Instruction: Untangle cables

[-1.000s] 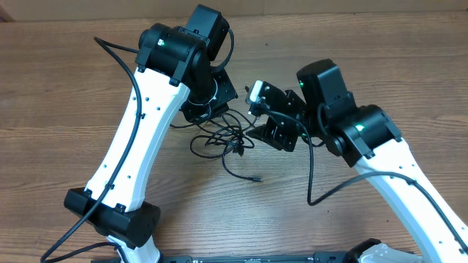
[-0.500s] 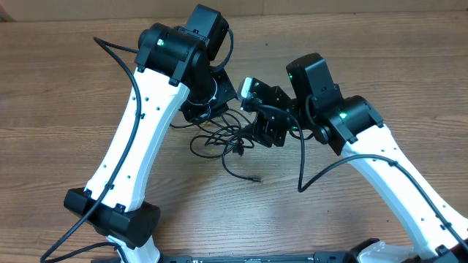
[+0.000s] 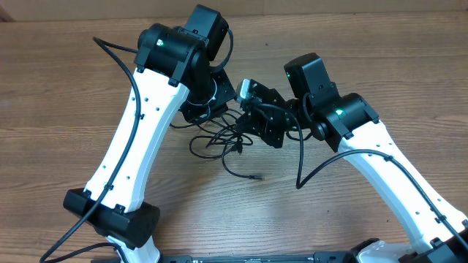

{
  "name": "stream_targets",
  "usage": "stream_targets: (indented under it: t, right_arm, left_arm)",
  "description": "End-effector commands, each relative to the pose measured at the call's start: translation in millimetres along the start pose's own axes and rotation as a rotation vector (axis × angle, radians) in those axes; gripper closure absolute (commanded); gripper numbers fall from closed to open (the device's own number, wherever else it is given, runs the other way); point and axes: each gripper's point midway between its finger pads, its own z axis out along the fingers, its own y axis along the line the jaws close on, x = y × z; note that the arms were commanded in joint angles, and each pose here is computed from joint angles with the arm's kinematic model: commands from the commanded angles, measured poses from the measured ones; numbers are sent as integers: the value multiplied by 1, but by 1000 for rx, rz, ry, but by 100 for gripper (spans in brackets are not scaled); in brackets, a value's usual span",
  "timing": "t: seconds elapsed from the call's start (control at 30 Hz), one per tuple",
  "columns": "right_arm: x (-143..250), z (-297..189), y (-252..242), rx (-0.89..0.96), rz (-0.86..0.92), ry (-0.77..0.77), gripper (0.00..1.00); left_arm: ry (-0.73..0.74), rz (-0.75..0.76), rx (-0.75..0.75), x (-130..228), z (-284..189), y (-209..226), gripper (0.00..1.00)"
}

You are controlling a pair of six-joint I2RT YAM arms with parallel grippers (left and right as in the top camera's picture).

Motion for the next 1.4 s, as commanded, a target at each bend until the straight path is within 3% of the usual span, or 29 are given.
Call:
stream_targets:
  t: [0.0,0.1,0.2,0.37,0.5,0.7,0.93,1.37]
  right_arm:
    - [-15,-2,10,-49,-38,-53,53]
    - [-15,-2,10,-48,-38,-53,48]
    - [-15,-2,10,-49,-38,-53,50]
    - [-19,-3,17,-87,-62,-75,64]
    - [-19,-3,20,-101,-73,-80,83]
    - [-15,-3,22,-110,-57,-67,95]
    - [-12,-3,24,-117,-37,-55,96]
    - [-29,-16,26,-87,8,-103,96]
  left_arm:
    - [7,5,30,7,-6,-4,96]
    - [25,5,44,10,-7,-6,96]
    - [41,13,58,13,-7,-8,96]
    - [63,13,76,17,-7,-11,96]
    - [78,14,87,19,-7,-13,96]
    - [77,14,87,19,-7,-13,96]
    - [56,16,69,16,-7,-10,96]
    - [-138,6,-86,-18,-9,16,95]
